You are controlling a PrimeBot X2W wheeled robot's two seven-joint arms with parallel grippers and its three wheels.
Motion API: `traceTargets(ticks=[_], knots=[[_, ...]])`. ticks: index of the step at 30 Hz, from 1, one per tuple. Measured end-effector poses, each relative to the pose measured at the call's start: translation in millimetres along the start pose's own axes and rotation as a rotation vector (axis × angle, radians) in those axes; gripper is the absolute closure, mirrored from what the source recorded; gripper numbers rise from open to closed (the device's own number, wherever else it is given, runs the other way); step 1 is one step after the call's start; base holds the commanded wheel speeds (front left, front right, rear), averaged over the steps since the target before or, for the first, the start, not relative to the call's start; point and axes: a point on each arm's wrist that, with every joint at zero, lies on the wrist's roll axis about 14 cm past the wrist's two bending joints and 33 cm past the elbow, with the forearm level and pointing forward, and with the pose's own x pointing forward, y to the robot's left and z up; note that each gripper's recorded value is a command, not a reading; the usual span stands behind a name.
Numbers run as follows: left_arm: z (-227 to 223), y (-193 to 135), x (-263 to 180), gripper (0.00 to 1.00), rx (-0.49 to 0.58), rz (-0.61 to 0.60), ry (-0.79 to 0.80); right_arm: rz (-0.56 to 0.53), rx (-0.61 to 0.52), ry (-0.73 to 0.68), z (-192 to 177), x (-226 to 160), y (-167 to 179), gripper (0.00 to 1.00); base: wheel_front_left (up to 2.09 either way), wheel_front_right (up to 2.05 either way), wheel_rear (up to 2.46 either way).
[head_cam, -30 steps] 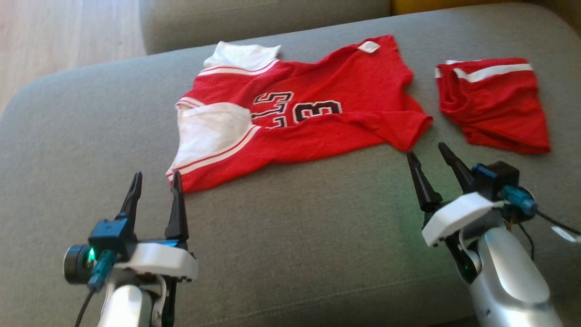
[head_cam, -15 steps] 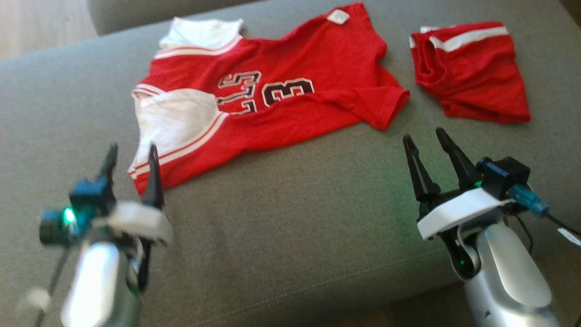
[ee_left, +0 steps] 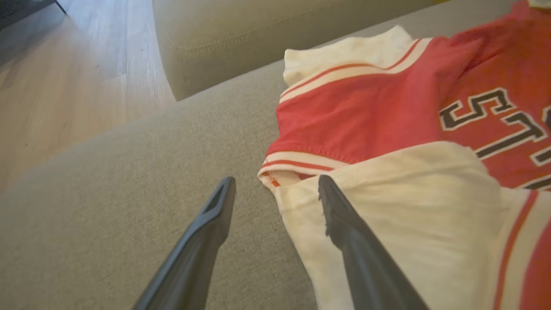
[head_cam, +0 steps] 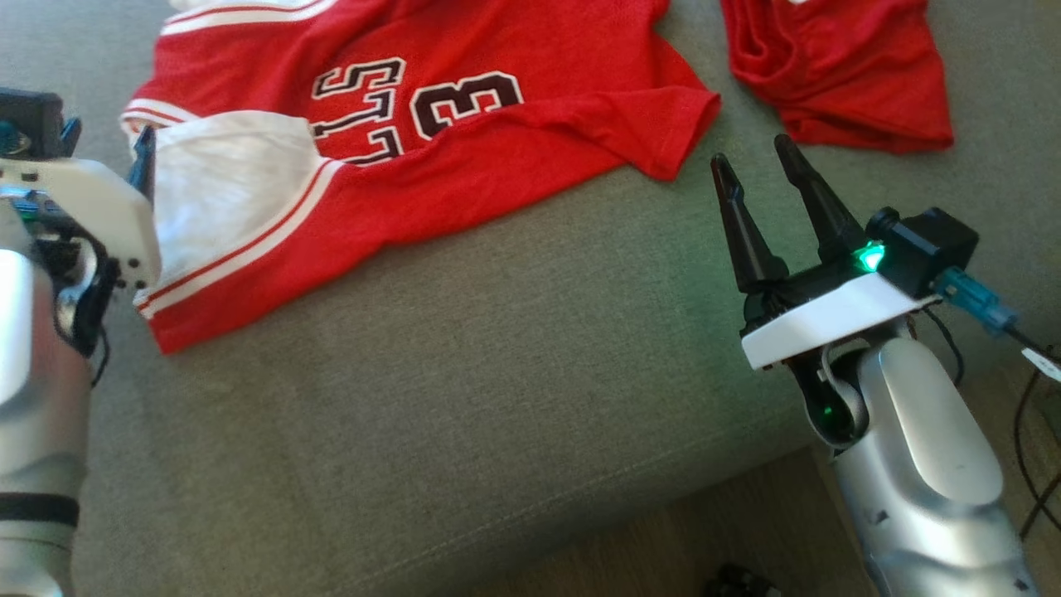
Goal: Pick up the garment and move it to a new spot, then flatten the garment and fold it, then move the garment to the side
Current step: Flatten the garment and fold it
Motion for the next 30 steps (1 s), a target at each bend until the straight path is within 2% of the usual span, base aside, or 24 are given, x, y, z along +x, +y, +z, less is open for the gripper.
traceTargets(ticks=[8,20,21,22,23,30], knots=[[-23.8,-4.7,12.5,0.0,-0.017,-0.038,0.14,-0.01,-0.016,0.01,-2.5,-2.4,-5.0,0.0,0.0,0.0,0.0],[-30.4,-6.8,18.1,0.0,-0.008,-0.059,0.16,-0.017,-0.021,0.023,-7.1,-2.3,-7.5,0.0,0.0,0.0,0.0],[-29.8,-7.2,18.4,0.31,-0.01,-0.06,0.161,-0.016,-0.022,0.023,-7.1,-2.4,-7.5,0.0,0.0,0.0,0.0],[-29.4,-7.7,18.4,0.8,-0.014,-0.063,0.162,-0.016,-0.023,0.023,-7.0,-2.4,-7.4,0.0,0.0,0.0,0.0],[-29.6,-8.8,18.1,1.0,-0.018,-0.066,0.163,-0.017,-0.022,0.023,-7.0,-2.5,-7.5,0.0,0.0,0.0,0.0],[-26.6,-10.0,11.8,1.0,-0.021,-0.072,0.14,-0.012,-0.027,0.028,-7.7,-3.0,-5.7,0.0,0.0,0.0,0.0]])
